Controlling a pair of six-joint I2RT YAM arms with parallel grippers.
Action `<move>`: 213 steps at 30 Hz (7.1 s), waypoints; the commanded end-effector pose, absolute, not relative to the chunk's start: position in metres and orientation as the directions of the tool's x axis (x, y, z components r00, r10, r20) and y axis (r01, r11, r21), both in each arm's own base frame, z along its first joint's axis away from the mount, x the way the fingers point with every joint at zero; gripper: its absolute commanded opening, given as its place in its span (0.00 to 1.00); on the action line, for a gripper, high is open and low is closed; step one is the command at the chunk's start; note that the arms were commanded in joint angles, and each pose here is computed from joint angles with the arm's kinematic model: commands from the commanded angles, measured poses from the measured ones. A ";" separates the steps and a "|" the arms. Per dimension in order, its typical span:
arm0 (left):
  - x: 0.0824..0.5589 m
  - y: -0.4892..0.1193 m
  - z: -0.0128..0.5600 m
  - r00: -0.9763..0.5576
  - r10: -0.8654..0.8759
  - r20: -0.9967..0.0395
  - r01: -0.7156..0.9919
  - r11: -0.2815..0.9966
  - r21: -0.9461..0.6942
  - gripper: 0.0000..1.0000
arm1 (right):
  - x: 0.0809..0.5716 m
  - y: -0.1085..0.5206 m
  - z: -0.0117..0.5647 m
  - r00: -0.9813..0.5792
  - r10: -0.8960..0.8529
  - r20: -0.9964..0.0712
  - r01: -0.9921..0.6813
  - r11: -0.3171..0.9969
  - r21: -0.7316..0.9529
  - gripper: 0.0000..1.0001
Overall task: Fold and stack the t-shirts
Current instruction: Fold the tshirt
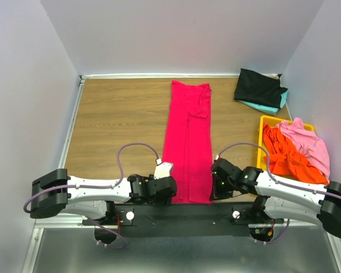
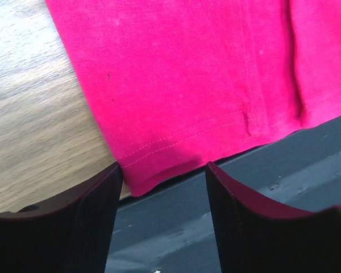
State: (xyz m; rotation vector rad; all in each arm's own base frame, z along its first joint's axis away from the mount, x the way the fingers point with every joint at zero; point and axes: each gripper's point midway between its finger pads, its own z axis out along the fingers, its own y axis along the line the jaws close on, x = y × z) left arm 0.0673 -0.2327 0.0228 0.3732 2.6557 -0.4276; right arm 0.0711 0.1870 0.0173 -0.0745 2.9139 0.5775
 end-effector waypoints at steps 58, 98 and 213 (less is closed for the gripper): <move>0.165 -0.280 0.097 -0.618 -0.366 -0.696 0.155 0.811 -0.565 0.00 | 0.193 0.193 0.100 -0.715 0.193 -0.672 -0.023 0.954 0.299 0.01; 0.369 -0.299 0.093 -0.429 -0.374 -0.822 0.215 0.842 -0.495 0.00 | 0.396 0.189 0.095 -0.592 0.136 -0.795 0.090 0.991 0.103 0.01; 0.286 -0.225 0.045 -0.479 -0.270 -0.835 0.088 0.932 -0.352 0.96 | 0.265 0.150 0.018 -0.828 0.163 -0.537 0.027 0.968 0.251 0.59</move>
